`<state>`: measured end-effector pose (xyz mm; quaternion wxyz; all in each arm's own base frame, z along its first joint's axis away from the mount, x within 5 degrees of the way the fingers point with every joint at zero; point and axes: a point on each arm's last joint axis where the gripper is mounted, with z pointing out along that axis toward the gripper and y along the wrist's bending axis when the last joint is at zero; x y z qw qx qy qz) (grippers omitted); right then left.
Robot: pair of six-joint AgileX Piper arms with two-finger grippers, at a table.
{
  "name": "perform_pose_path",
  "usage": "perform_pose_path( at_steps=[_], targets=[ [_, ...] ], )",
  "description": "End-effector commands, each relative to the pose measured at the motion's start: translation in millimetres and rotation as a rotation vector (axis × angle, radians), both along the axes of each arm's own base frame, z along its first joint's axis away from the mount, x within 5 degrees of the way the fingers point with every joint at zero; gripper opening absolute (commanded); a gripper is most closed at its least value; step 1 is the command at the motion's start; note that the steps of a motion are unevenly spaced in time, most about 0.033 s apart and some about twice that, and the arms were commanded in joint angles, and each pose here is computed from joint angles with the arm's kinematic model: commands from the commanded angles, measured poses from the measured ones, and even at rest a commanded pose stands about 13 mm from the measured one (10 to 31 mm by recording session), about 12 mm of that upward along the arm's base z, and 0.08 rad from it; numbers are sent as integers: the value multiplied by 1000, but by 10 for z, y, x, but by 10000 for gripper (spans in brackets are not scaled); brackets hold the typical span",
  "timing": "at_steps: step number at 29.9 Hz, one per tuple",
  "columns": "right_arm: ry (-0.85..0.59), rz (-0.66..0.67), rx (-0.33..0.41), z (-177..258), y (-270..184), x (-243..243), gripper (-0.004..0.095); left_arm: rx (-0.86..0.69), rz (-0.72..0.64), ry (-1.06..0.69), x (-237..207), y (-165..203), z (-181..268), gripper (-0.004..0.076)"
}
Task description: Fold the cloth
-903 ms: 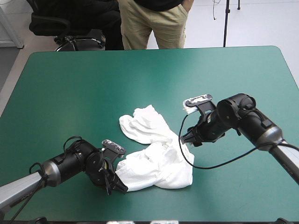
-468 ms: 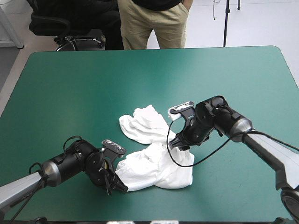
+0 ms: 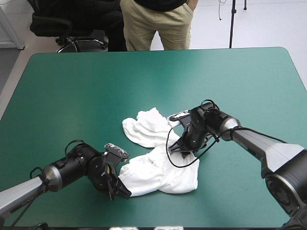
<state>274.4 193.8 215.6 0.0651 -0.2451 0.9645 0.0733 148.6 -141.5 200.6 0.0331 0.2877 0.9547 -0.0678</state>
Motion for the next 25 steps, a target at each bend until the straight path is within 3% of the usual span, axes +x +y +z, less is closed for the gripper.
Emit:
perform_pose_path(
  at_steps=[1,4,8,15,25],
  targets=[
    [-23,6,21,60,27,31,334,-81,45,4,-8,-88,4,-17],
    [2,12,11,18,34,22,236,-82,45,2,-7,-89,4,-17],
    [-9,15,15,93,14,-4,-17,-77,36,-26,36,-97,49,-17],
    [-186,13,89,705,-113,-137,-17,-38,37,-221,280,-122,521,-17],
    [-597,-23,259,2052,-368,-373,-17,-57,83,-633,587,-44,1812,-17]
  ],
)
